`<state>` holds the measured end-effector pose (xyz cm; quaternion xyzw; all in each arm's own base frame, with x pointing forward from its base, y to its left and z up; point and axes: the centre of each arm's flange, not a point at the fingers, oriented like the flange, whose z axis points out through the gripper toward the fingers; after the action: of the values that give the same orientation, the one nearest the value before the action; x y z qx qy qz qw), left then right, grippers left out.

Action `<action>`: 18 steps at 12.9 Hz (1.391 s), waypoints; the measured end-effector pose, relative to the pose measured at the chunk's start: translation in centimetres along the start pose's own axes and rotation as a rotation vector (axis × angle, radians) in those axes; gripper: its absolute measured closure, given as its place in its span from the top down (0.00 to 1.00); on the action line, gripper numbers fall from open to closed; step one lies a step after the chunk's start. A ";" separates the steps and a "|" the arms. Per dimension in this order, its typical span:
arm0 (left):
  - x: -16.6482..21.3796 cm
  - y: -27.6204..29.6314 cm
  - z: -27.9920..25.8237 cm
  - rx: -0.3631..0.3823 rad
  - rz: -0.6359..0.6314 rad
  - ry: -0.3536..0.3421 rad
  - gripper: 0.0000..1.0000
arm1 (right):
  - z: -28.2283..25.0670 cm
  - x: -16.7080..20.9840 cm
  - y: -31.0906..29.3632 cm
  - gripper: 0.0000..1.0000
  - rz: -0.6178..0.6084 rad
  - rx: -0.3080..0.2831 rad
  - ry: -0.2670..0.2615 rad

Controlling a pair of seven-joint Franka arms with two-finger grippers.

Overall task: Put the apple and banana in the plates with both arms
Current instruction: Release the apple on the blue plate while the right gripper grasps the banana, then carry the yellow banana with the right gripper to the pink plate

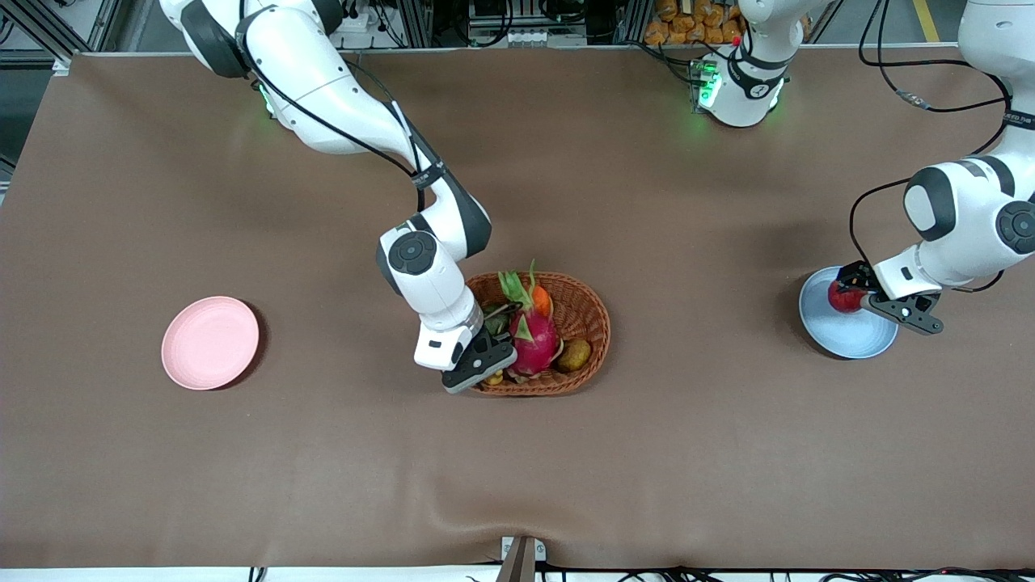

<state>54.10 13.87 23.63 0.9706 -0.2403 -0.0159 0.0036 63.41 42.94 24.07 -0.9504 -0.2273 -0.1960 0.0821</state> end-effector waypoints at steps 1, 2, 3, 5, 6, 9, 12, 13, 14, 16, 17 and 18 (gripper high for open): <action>0.1 0.0 -0.1 0.001 0.000 0.000 1.00 | 0.0 0.0 0.0 0.45 0.000 0.000 -0.001; 0.1 -0.1 -0.2 -0.003 0.000 -0.004 1.00 | 0.0 -0.1 -0.1 0.37 -0.001 0.001 -0.001; 0.2 -0.3 -0.5 -0.014 -0.001 -0.020 1.00 | 0.1 -0.1 -0.2 0.32 -0.002 0.002 -0.002; 1.1 -0.9 -2.6 -0.048 0.002 -0.073 1.00 | 0.1 -0.1 -0.2 0.32 -0.003 0.001 -0.003; 1.8 -1.2 -4.0 -0.057 0.005 -0.088 1.00 | 0.1 -0.1 -0.2 0.32 -0.003 0.001 -0.003; 3.5 -2.1 -7.7 -0.054 0.011 -0.095 1.00 | 0.0 0.0 -0.2 0.32 -0.003 0.001 -0.001; 4.9 -2.6 -10.5 -0.043 0.010 -0.065 1.00 | -1.8 1.2 0.5 0.32 0.007 -0.005 -0.007; 5.3 -2.8 -11.5 -0.035 0.010 -0.054 1.00 | -3.4 2.1 0.8 0.32 0.012 -0.007 -0.024; 5.6 -3.0 -12.2 -0.028 0.010 -0.045 1.00 | -5.4 3.0 1.2 0.32 0.019 -0.009 -0.035; 6.0 -3.2 -13.2 -0.019 0.010 -0.032 1.00 | -9.8 4.7 3.0 0.32 0.044 -0.016 -0.049; 6.2 -3.3 -13.8 -0.011 0.011 -0.022 1.00 | -11.8 5.3 4.7 0.32 0.066 -0.024 -0.056; 6.6 -3.3 -14.3 -0.004 0.015 -0.013 1.00 | -13.3 5.7 7.1 0.32 0.095 -0.035 -0.064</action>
<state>61.99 13.70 37.68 0.9686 -0.2477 -0.0225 0.0041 66.95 35.68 38.02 -0.9671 -0.1810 -0.1655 0.0673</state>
